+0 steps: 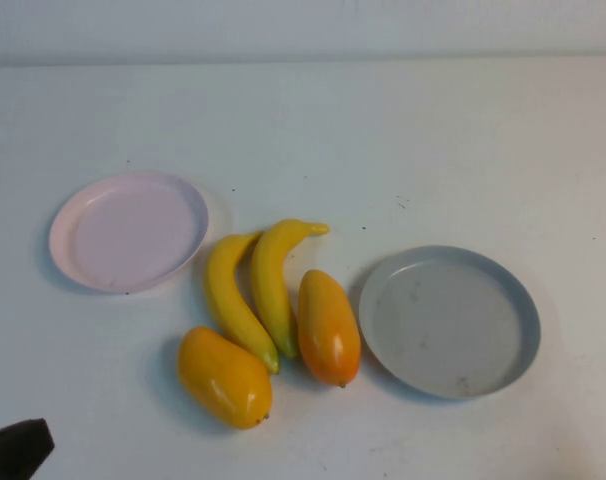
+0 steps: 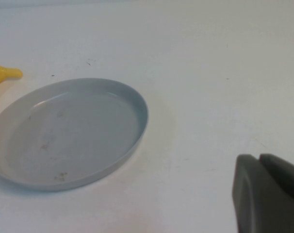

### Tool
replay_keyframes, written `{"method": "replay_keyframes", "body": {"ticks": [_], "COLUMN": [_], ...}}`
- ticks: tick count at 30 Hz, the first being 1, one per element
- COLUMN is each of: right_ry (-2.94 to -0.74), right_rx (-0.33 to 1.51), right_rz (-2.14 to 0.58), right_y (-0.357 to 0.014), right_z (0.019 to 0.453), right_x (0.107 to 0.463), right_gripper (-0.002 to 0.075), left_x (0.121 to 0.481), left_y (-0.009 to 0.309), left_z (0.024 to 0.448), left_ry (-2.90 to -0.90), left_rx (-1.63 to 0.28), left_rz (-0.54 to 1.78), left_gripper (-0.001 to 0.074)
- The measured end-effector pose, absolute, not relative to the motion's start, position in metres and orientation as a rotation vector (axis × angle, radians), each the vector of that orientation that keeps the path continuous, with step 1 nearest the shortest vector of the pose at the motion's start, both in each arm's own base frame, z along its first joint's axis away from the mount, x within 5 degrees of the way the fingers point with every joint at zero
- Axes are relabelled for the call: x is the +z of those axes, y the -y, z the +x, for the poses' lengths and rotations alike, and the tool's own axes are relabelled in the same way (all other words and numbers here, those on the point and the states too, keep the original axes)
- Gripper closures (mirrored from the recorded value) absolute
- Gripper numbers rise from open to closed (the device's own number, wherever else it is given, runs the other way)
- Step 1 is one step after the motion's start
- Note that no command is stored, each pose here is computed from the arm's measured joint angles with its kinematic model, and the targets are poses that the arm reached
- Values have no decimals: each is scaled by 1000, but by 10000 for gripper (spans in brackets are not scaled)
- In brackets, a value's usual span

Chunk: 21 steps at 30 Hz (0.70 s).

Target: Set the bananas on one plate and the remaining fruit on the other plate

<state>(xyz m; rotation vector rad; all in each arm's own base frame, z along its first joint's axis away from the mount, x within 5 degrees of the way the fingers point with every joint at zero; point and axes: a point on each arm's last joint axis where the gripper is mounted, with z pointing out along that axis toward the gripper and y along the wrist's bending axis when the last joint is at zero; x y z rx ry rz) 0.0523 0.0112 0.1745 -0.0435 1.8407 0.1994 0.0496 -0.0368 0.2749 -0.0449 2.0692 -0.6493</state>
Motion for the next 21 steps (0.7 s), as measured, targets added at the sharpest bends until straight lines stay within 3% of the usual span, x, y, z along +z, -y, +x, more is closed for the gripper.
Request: {"method": "replay_keyframes", "body": {"ticks": [9,21], "right_ry": [-1841,-1841], "right_rx": [199,199], "right_rz": [-44,-44], "right_y": [-11,-11], "right_z": [52,52], "right_x": [174,174], "right_gripper": [742,742], "left_x": [310,292], "left_y": [48,61], "left_z": [100,178], "left_ry": [-2431,-2642], "left_rx": [-573,-578], "left_rz": [302,396], "left_gripper": [736,736]}}
